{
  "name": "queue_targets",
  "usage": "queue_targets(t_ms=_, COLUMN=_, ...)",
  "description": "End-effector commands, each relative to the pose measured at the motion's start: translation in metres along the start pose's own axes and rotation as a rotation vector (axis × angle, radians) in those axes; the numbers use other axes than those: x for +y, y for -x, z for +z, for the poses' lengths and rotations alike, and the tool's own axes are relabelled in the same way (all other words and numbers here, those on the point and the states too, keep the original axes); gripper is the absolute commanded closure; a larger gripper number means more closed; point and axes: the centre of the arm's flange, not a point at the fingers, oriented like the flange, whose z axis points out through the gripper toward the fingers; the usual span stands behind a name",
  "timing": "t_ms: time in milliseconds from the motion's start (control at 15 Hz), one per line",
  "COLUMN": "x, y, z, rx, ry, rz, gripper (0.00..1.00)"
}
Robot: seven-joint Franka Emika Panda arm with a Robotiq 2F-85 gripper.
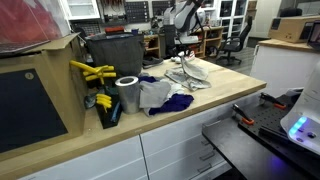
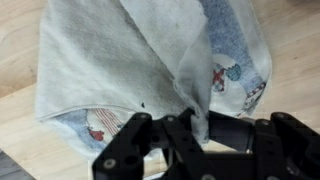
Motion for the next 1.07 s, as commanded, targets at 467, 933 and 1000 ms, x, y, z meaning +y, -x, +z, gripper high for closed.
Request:
queue_targets(t_ms=467, x=-0.063, y=-0.029, z=0.013, rx=0.081, ry=-0.035, rz=0.006, gripper=1.00)
queue_targets(t_ms=933, x=-0.087, y=-0.027, z=0.032, rx=0.122, ry=-0.021, rz=-0.041, gripper=0.71)
queue_targets(t_ms=1000, x=-0.086, y=-0.027, z=0.032, rx=0.129, ry=-0.023, rz=-0.044, gripper=0.71)
